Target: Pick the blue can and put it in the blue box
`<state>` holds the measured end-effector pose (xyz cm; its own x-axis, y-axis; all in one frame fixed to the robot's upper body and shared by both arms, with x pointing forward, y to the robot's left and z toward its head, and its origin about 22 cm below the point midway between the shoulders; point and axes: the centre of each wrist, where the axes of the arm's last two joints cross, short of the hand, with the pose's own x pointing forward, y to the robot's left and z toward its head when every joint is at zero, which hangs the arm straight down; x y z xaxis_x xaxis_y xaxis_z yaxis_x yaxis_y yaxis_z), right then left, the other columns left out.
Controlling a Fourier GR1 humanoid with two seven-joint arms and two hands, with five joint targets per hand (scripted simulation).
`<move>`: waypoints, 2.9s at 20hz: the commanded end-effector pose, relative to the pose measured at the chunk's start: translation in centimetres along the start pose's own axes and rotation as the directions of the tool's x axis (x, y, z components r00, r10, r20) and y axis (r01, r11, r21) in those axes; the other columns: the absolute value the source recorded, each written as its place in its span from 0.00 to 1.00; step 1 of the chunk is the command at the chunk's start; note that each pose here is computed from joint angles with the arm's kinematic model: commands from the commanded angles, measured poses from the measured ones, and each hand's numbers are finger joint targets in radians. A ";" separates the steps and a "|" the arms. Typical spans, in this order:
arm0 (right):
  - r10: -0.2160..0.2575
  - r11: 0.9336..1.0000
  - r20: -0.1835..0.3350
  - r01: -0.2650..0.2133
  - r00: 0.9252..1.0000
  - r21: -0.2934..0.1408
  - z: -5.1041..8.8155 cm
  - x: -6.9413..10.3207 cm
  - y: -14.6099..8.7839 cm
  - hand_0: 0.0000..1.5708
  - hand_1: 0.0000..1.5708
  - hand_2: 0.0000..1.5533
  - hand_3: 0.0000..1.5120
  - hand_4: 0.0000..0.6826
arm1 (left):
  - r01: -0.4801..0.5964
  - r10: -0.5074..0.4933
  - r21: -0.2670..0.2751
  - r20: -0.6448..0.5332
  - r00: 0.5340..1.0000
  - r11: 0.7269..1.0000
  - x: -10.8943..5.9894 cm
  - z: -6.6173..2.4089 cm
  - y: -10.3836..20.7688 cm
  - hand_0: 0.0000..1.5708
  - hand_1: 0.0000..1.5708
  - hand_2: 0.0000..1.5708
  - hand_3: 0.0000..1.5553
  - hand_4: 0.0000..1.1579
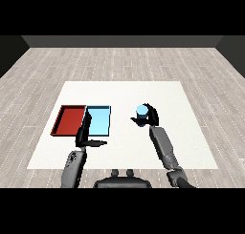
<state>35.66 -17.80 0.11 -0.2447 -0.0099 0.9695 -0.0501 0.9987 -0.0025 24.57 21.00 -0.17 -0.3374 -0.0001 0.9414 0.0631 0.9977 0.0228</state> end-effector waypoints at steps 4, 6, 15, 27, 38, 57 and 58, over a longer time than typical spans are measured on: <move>0.002 1.000 0.026 -0.002 1.000 -0.001 2.1 2.3 0.7 0.92 0.92 0.95 0.90 0.79 | -0.025 0.025 -0.013 0.002 1.000 1.000 1.4 -1.76 -3.0 0.00 0.00 0.00 0.00 0.00; -0.005 1.000 0.004 0.004 1.000 0.026 2.4 1.9 1.6 0.92 0.92 0.95 0.89 0.81 | -0.037 0.036 -0.040 -0.010 0.999 0.999 -0.4 -0.78 -3.2 0.00 0.00 0.00 0.00 0.00; -0.020 0.998 0.052 0.016 0.998 0.064 3.1 3.2 2.7 0.93 0.93 0.95 0.92 0.81 | -0.120 0.117 -0.098 -0.033 0.993 0.988 1.7 -3.07 -6.0 0.00 0.00 0.00 0.00 0.00; -0.038 0.994 0.090 0.029 0.995 0.102 0.9 4.4 5.2 0.93 0.93 0.94 0.91 0.81 | -0.127 0.115 -0.155 -0.085 0.990 0.980 -0.1 -4.03 -9.7 0.00 0.00 0.00 0.00 0.00; -0.083 0.986 0.078 0.071 0.993 0.150 1.2 6.4 7.2 0.92 0.92 0.95 0.91 0.82 | -0.137 0.120 -0.172 -0.105 0.987 0.976 -2.2 -3.22 -10.7 0.00 0.00 0.00 0.00 0.00; -0.113 0.978 0.088 0.095 0.990 0.186 2.4 4.9 8.8 0.91 0.91 0.94 0.91 0.81 | -0.138 0.109 -0.166 -0.173 0.979 0.976 -3.3 -6.70 -12.8 0.00 0.00 0.00 0.00 0.00; -0.103 0.978 0.105 0.081 0.989 0.194 3.1 5.7 8.6 0.91 0.91 0.94 0.91 0.81 | -0.128 0.100 -0.162 -0.166 0.981 0.979 -2.2 -5.94 -13.8 0.00 0.00 0.00 0.00 0.00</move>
<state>31.57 -9.08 4.47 -0.3232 -0.1200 0.9387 -0.2566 0.9659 0.0351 30.28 7.23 -1.53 -0.1718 0.0976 0.9803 0.2606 0.9641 -0.0503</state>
